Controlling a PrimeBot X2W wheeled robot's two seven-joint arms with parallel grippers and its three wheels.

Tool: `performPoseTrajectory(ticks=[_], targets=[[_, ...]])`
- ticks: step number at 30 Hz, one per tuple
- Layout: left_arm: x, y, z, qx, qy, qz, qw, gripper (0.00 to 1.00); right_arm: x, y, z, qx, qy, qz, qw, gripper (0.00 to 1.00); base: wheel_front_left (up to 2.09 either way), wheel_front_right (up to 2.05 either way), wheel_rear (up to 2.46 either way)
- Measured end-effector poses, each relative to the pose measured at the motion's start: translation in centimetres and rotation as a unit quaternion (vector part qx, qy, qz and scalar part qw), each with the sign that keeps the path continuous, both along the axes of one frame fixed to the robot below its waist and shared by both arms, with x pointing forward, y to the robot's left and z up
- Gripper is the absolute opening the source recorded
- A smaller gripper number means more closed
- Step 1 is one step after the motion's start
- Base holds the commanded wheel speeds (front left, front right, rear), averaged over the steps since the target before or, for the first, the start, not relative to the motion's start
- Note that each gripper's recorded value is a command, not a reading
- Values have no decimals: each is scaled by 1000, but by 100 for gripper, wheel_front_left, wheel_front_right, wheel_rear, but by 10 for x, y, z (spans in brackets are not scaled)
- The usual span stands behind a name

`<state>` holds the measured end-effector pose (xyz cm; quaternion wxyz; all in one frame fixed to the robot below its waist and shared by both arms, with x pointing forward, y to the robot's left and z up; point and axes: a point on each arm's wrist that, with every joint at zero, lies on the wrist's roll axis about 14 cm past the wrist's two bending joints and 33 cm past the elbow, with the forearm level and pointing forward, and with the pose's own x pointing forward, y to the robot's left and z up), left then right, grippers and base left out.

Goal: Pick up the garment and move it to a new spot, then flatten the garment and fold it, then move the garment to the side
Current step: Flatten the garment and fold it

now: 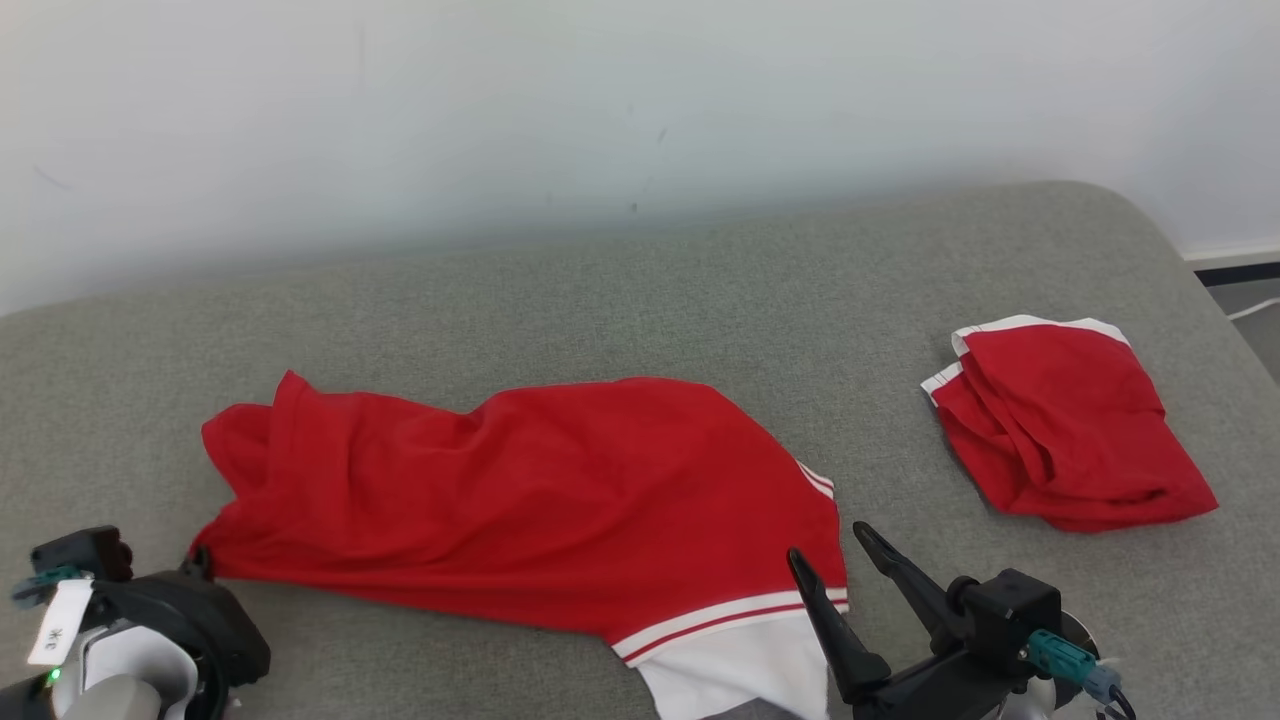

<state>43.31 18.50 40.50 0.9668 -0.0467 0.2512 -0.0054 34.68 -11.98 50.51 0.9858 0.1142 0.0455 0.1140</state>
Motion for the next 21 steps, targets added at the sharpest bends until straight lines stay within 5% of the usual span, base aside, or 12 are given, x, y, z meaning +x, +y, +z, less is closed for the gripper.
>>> performPoseTrajectory(ticks=[11,21], targets=[[-8,29,20,1,-60,48,997,0,-4,9,4,1,-6,13,1000,100,0,0,0],[-2,-46,54,10,-110,-59,992,0,-10,17,2,4,-4,23,1000,100,0,0,0]])
